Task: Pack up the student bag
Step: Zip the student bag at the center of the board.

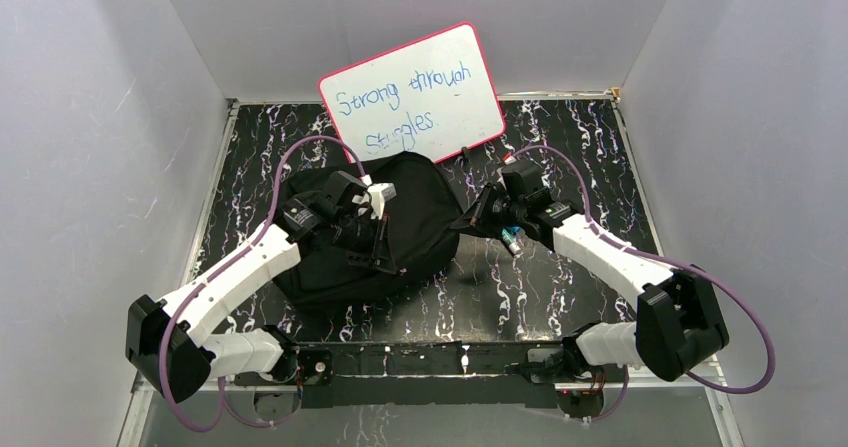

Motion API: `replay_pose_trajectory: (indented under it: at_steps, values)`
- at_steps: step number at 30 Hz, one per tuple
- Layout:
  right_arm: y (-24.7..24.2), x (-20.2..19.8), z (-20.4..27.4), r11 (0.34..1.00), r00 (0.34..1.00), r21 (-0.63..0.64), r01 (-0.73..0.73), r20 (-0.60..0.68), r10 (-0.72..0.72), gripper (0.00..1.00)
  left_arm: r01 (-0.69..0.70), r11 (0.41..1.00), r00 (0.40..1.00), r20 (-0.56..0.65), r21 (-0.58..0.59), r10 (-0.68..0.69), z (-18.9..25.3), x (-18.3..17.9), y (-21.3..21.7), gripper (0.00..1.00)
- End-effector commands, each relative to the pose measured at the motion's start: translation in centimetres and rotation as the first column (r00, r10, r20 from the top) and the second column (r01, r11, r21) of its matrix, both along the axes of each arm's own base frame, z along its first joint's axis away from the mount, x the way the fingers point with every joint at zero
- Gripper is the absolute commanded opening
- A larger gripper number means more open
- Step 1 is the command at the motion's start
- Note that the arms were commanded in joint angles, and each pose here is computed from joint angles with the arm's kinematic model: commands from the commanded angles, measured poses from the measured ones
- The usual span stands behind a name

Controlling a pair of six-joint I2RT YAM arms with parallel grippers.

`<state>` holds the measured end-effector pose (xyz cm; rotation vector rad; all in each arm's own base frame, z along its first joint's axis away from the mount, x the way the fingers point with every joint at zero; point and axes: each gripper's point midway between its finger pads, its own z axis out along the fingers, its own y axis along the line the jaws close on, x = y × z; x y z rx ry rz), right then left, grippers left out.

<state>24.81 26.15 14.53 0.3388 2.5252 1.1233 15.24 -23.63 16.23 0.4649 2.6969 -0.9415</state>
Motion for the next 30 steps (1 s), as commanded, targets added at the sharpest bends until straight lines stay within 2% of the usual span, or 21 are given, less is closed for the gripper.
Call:
replay_pose_trajectory:
  at_steps: [1, 14, 17, 20, 21, 24, 28, 30]
  values:
    - [-1.4, 2.4, 2.3, 0.999, 0.994, 0.003, 0.034, 0.105, -0.034, 0.00, -0.055, 0.996, 0.998, 0.019, 0.075, 0.054, 1.1, -0.3, 1.8, 0.00]
    - [-3.9, 4.6, 1.8, 0.995, 0.988, -0.082, 0.064, 0.148, -0.051, 0.00, -0.135, 0.971, 0.990, -0.005, 0.198, 0.138, 0.0, -0.9, 4.3, 0.00]
    - [-4.0, 4.7, 2.0, 0.995, 0.986, -0.087, 0.054, 0.164, -0.039, 0.00, -0.147, 0.971, 0.989, 0.010, 0.187, 0.147, 0.2, -0.7, 4.3, 0.00]
    - [-3.3, 4.4, 2.5, 0.998, 0.979, -0.067, -0.011, 0.202, 0.024, 0.00, -0.157, 0.980, 0.987, 0.042, 0.121, 0.153, 1.2, 0.2, 3.1, 0.00]
    - [-3.0, 4.2, 2.7, 0.997, 0.976, -0.057, -0.043, 0.213, 0.055, 0.00, -0.159, 0.983, 0.986, 0.059, 0.091, 0.154, 1.7, 0.7, 2.6, 0.02]
    - [-2.8, 3.6, 2.9, 0.992, 0.966, -0.069, -0.106, 0.232, 0.119, 0.00, -0.179, 0.984, 0.977, 0.117, -0.013, 0.179, 3.5, 2.4, 0.9, 0.22]
    - [-4.1, 3.3, 3.3, 0.986, 0.958, -0.144, -0.085, 0.260, 0.121, 0.08, -0.280, 0.953, 0.931, 0.211, -0.116, 0.299, 5.3, 5.4, 0.4, 0.46]
    - [-5.1, 3.5, 3.9, 0.980, 0.952, -0.192, -0.055, 0.286, 0.109, 0.15, -0.356, 0.926, 0.896, 0.236, -0.126, 0.377, 5.5, 7.3, 1.5, 0.53]
